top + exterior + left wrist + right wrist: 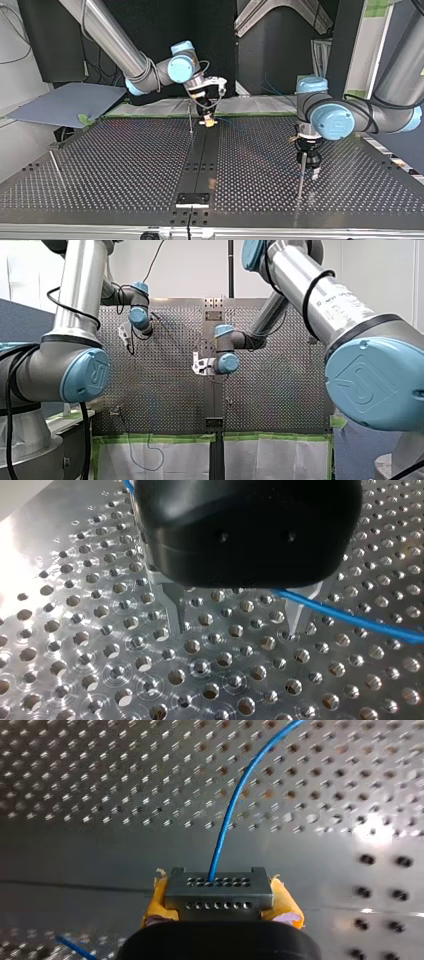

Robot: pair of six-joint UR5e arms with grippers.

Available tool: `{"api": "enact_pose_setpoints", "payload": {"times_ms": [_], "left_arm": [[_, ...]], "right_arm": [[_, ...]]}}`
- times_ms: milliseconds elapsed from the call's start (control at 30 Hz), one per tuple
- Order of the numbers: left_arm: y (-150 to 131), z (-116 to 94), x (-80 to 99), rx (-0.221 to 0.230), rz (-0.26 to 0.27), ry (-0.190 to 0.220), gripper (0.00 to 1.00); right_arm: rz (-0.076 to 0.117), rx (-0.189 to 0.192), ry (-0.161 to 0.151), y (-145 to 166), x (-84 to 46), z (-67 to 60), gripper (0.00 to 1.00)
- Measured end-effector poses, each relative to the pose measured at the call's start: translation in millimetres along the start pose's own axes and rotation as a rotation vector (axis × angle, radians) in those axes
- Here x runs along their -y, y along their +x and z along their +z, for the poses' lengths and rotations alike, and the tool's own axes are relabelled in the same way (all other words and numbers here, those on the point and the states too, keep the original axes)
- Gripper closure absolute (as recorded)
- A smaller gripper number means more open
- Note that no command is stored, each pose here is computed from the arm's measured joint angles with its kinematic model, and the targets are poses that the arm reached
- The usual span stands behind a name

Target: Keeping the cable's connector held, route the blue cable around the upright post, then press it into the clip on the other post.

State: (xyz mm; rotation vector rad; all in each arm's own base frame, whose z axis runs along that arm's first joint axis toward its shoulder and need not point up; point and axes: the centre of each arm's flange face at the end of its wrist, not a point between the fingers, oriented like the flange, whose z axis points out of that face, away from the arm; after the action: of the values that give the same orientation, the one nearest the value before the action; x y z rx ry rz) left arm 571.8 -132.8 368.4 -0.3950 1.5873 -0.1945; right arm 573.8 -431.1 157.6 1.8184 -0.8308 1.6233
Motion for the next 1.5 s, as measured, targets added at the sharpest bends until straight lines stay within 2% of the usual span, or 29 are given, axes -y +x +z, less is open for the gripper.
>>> {"api": "enact_pose_setpoints", "payload": {"times_ms": [133, 267, 433, 867, 1233, 1500], "left_arm": [[0.1, 0.1, 0.8, -0.002, -0.001, 0.008, 0.0], [6.6, 2.7, 0.3, -0.016, -0.005, 0.016, 0.0], [18.6, 7.6, -2.3, -0.038, -0.002, 0.017, 0.0], [20.6, 8.8, -2.9, -0.036, 0.0, 0.015, 0.0], [20.4, 8.9, -3.1, -0.035, 0.0, 0.014, 0.0], [20.5, 8.8, -2.8, -0.036, 0.001, 0.015, 0.0]], "right_arm": [[0.015, 0.002, -0.01, -15.2, -5.9, -2.2, 1.0], [0.018, 0.0, -0.015, -31.5, -8.8, 0.7, 1.0], [0.019, 0.026, -0.02, -63.3, -10.4, 4.0, 1.0], [0.033, 0.077, -0.03, -141.1, -12.3, 8.1, 1.0], [0.042, 0.126, -0.039, -207.8, -13.4, 3.6, 1.0], [0.047, 0.141, -0.052, -235.4, -15.0, 0.3, 1.0]]}}
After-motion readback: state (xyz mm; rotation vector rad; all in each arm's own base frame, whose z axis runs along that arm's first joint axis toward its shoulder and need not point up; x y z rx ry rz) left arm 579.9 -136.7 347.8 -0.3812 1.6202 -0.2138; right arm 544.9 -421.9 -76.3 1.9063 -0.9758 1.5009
